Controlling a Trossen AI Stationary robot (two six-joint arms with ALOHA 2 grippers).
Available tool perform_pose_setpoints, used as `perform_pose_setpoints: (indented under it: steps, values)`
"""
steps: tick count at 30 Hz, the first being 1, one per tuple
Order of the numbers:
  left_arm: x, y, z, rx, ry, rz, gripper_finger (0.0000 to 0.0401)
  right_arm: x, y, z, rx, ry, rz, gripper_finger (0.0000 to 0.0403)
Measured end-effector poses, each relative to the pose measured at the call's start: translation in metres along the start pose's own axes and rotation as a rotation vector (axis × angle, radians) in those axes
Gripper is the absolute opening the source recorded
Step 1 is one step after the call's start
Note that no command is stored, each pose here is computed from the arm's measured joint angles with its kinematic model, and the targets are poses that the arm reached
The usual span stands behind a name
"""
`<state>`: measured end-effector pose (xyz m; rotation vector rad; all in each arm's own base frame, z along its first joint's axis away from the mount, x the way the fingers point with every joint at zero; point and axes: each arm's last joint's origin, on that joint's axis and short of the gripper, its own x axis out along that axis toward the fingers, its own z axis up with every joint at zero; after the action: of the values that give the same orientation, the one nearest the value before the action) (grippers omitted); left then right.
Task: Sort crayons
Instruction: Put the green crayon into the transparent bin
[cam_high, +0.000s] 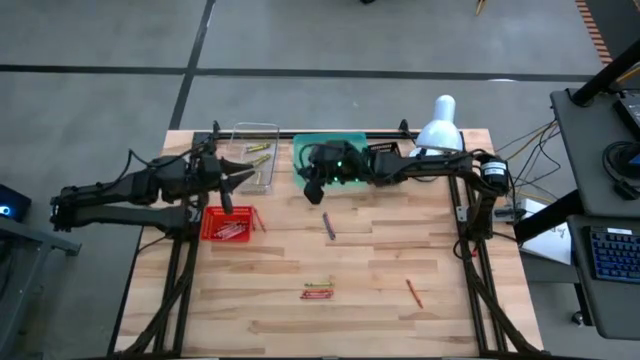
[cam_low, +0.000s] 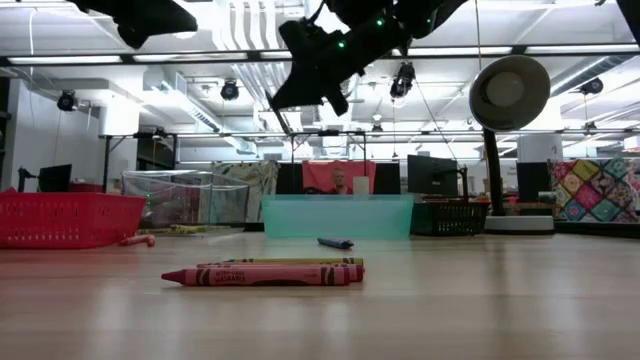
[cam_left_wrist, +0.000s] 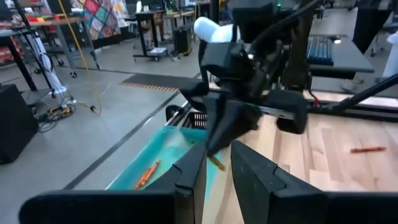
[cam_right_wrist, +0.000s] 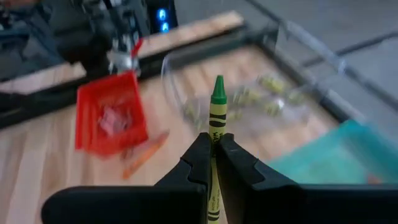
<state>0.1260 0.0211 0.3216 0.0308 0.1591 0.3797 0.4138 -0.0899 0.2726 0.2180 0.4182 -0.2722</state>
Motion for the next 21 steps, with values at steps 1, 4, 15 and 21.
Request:
perform_pose_setpoints:
  steps: [1,4,15,21]
  values:
    - [-0.002,0.001,0.001,-0.002,-0.008,0.000,0.0057,0.000,-0.002,0.005,-0.014,-0.026,-0.002,0.0012]
    - [-0.006,0.002,0.002,0.005,-0.024,0.001,0.0057,-0.002,-0.008,0.019,-0.052,-0.106,-0.008,0.0012]
    - [-0.020,0.006,0.010,0.040,-0.129,0.010,0.0057,0.013,-0.027,0.036,-0.171,-0.375,-0.002,0.0012]
    - [-0.026,0.008,0.012,0.043,-0.155,0.013,0.0057,0.022,-0.033,0.037,-0.232,-0.490,-0.017,0.0012]
